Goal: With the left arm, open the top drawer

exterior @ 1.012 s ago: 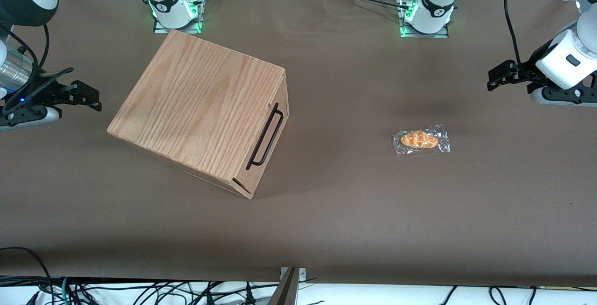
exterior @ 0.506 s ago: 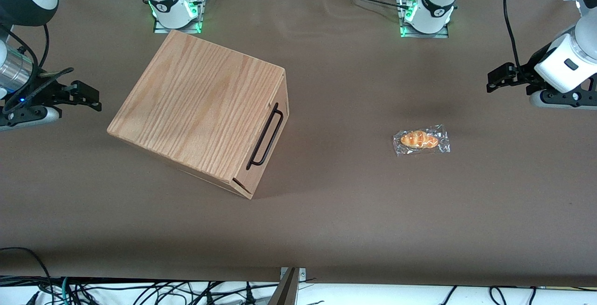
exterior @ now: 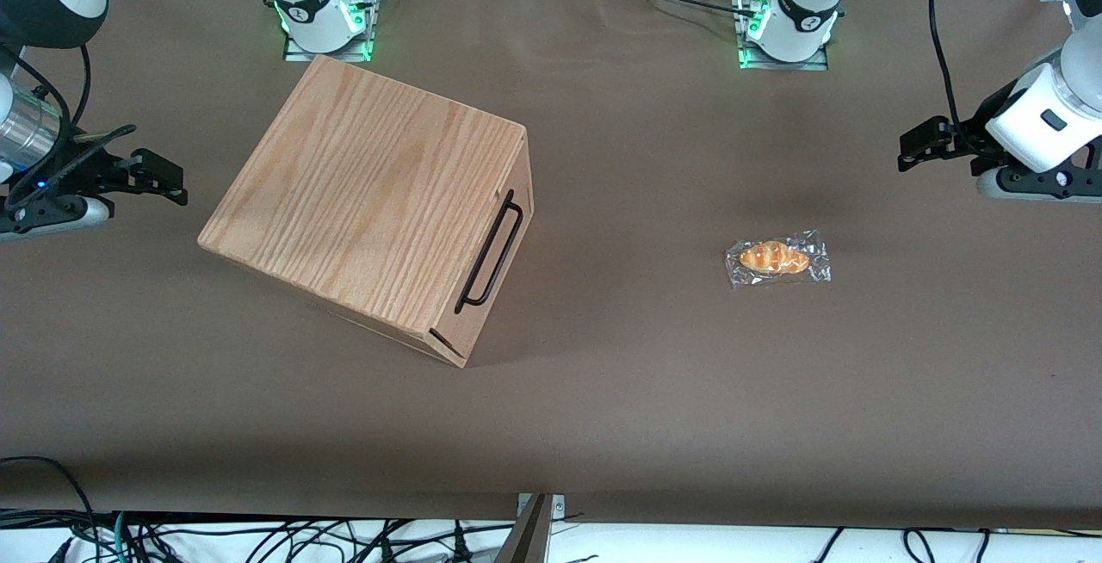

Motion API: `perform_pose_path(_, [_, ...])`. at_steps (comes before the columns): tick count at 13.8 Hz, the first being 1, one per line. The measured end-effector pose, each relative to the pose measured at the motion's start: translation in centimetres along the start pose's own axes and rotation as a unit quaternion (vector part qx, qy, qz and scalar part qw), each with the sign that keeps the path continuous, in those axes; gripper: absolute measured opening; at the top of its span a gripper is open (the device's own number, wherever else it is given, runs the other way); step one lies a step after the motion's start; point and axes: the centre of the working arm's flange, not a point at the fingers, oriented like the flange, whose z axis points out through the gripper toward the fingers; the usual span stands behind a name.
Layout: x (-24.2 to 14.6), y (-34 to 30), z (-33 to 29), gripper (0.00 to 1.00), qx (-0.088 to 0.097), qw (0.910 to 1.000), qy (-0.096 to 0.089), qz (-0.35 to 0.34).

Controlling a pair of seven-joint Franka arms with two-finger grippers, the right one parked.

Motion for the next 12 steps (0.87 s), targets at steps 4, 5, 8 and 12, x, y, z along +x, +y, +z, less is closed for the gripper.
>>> perform_pose_path(4, [0.0, 0.0, 0.0, 1.00, 0.000, 1.0000, 0.000, 0.000])
perform_pose_path(5, [0.0, 0.0, 0.0, 1.00, 0.000, 1.0000, 0.000, 0.000])
perform_pose_path(8, [0.0, 0.5, 0.1, 1.00, 0.000, 1.0000, -0.001, 0.005])
perform_pose_path(12, [0.8, 5.7, 2.2, 1.00, -0.035, 0.9981, -0.024, 0.044])
